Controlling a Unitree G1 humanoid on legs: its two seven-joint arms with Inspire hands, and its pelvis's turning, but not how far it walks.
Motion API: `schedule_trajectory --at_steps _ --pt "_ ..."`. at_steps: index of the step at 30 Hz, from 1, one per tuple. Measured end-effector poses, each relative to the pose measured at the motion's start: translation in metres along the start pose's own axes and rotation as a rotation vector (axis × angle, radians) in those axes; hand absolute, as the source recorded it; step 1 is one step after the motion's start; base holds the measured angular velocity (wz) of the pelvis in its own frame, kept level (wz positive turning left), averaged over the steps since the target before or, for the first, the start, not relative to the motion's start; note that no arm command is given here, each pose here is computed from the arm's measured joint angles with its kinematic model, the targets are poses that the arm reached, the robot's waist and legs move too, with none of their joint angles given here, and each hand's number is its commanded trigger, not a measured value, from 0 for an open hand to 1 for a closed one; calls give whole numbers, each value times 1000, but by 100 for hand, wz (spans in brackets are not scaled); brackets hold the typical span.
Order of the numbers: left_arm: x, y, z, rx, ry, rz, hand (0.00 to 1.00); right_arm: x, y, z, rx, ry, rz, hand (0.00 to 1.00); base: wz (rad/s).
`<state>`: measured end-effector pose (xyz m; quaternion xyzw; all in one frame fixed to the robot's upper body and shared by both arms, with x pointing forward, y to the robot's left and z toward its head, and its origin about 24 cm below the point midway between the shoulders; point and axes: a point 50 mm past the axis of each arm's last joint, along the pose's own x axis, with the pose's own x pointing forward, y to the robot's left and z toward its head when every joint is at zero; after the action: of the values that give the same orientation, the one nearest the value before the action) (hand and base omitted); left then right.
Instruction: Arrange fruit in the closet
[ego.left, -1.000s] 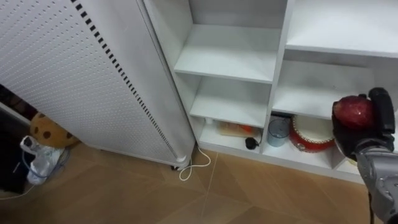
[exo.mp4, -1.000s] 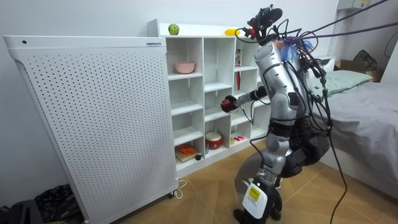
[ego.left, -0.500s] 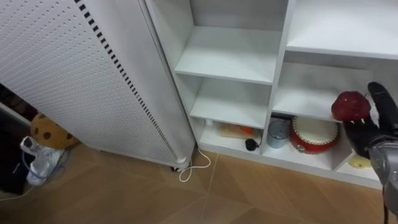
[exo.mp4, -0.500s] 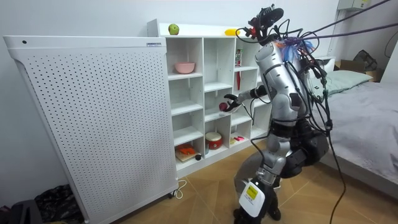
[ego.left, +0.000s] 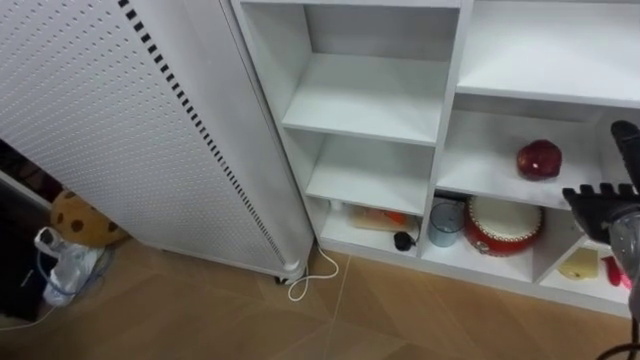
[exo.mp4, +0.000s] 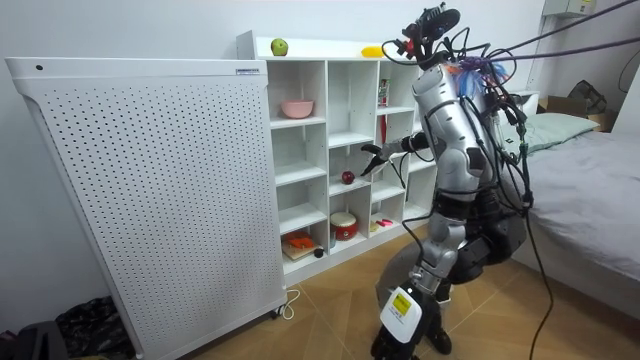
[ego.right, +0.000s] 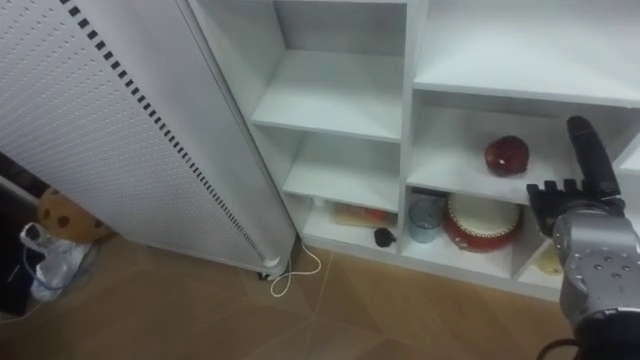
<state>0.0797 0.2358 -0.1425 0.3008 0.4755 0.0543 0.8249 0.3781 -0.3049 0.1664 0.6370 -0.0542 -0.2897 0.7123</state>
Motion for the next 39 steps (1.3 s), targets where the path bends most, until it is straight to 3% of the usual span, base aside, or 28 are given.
schedule_trajectory --at_steps 12,20,23,29,34,39 --pt "-1 -1 -1 10 1 -6 0 0 0 2 7 -16 -1 0 0" --pt "-6 -5 -14 22 43 -39 0 5 -29 6 -31 -19 -13 0 0" --pt "-6 -5 -16 27 57 -72 0 9 -59 7 -109 -6 -41 0 0" --pt "-6 -5 -26 34 97 -117 0 2 -153 26 -343 12 -191 0 0" --pt "-2 5 -37 16 168 -110 0 -25 -233 50 -629 84 -368 0 -3" --pt "-2 10 -44 -13 204 -101 0 -51 -281 56 -946 237 -431 0 1"
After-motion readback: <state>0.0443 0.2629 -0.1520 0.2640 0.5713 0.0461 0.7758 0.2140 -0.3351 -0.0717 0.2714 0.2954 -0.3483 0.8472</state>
